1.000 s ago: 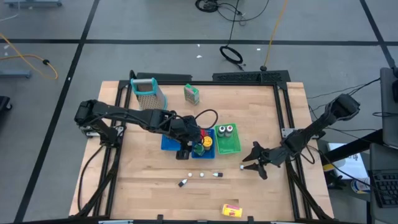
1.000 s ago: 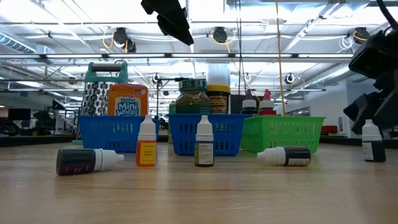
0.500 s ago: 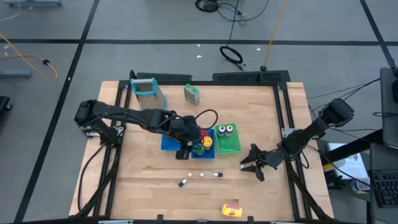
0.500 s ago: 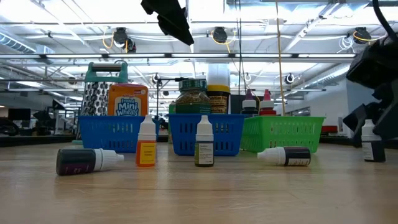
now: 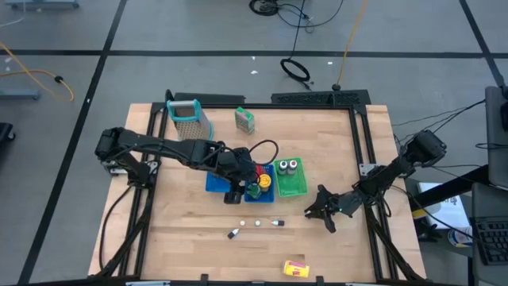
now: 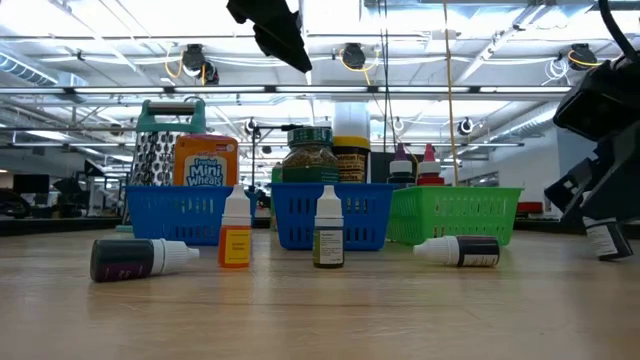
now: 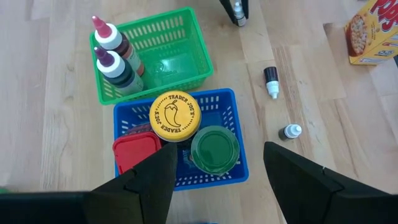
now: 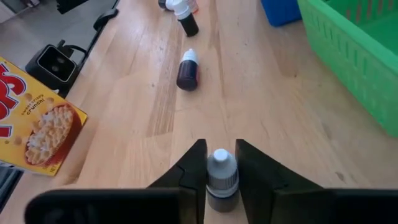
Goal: Pick & Place Kitchen Items
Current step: Put the top small purple food color into the green bin, then put the red food color into the green bin
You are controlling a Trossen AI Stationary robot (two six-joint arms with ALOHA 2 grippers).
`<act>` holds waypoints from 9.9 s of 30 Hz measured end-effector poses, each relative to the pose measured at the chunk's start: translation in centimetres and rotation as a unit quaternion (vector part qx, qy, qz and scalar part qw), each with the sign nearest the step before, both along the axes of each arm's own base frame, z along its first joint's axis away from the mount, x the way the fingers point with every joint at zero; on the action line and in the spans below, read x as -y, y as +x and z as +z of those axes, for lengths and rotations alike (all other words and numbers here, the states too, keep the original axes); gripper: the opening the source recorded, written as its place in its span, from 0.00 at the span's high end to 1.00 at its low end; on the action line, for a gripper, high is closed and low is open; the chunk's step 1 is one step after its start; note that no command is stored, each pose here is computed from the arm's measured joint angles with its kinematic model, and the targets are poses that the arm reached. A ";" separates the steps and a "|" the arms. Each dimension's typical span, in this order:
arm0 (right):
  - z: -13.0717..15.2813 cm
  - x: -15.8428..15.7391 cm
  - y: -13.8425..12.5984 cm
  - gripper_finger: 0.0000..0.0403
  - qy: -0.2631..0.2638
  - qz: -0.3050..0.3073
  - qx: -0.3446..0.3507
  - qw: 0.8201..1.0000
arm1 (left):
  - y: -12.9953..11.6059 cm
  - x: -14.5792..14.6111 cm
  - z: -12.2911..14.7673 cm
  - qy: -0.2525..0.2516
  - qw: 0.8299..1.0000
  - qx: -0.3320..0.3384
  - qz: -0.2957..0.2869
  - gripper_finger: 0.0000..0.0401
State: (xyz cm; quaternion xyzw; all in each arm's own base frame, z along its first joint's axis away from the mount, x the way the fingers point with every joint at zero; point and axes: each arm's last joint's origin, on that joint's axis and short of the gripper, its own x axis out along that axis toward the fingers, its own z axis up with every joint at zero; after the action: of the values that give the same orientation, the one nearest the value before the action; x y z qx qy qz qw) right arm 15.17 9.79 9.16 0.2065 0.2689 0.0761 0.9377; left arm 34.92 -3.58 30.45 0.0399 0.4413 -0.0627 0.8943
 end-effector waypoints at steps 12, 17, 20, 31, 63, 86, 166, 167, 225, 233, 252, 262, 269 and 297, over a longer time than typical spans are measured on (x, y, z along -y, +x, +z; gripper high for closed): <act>1.2 -0.2 0.3 0.86 -0.004 0.019 0.061 0.998 | 0.0 0.0 0.0 0.000 1.000 0.000 0.000 0.40; 2.7 0.3 0.6 0.86 -0.009 0.014 0.108 0.994 | 0.0 0.0 0.0 0.000 1.000 0.000 0.000 0.40; 3.8 0.9 0.8 0.86 -0.017 0.006 0.141 0.990 | 0.1 0.0 0.0 0.000 1.000 0.004 0.000 0.40; 6.0 3.6 1.7 0.86 -0.045 -0.062 0.205 0.976 | 0.1 0.0 0.0 0.000 1.000 0.004 0.000 0.40; 5.5 9.3 3.8 0.79 -0.123 -0.168 0.134 0.969 | 0.3 0.0 0.2 0.006 1.000 0.019 -0.011 0.40; 5.8 9.2 3.9 0.66 -0.119 -0.166 0.148 0.968 | 0.3 0.0 0.2 0.006 1.000 0.019 -0.011 0.40; -0.2 -3.9 9.8 0.70 -0.073 0.026 0.030 0.997 | 0.2 0.0 0.2 0.005 1.000 0.016 -0.009 0.40; -0.2 -3.9 9.8 0.70 -0.073 0.025 0.029 0.997 | 0.2 0.0 0.2 0.005 1.000 0.016 -0.009 0.40; 2.6 -4.0 3.4 0.81 -0.077 0.063 -0.042 0.994 | 8.9 9.6 -8.4 -0.364 0.896 -0.015 0.253 0.40; 2.7 -4.0 3.5 0.81 -0.070 0.061 -0.033 0.995 | 10.8 10.2 -6.9 -0.251 0.923 -0.083 0.280 0.40; 2.8 -4.1 3.5 0.81 -0.068 0.061 -0.029 0.995 | 12.9 9.0 -11.6 -0.256 0.885 -0.199 0.333 0.40; 2.8 -4.1 3.5 0.81 -0.068 0.061 -0.029 0.995 | 13.2 9.2 -13.0 -0.256 0.879 -0.211 0.343 0.40; 2.8 -4.1 3.6 0.81 -0.067 0.062 -0.026 0.995 | 13.4 9.2 -15.1 -0.249 0.873 -0.234 0.349 0.40; 2.8 -4.1 3.6 0.81 -0.069 0.061 -0.028 0.995 | 13.7 9.0 -17.3 -0.223 0.871 -0.232 0.371 0.59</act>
State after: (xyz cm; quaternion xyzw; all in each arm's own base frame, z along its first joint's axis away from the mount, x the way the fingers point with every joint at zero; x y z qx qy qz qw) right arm 18.73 13.85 11.97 0.1269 0.3120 0.1083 0.9353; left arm 48.65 -12.61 13.12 -0.3428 0.5931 0.1690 0.7086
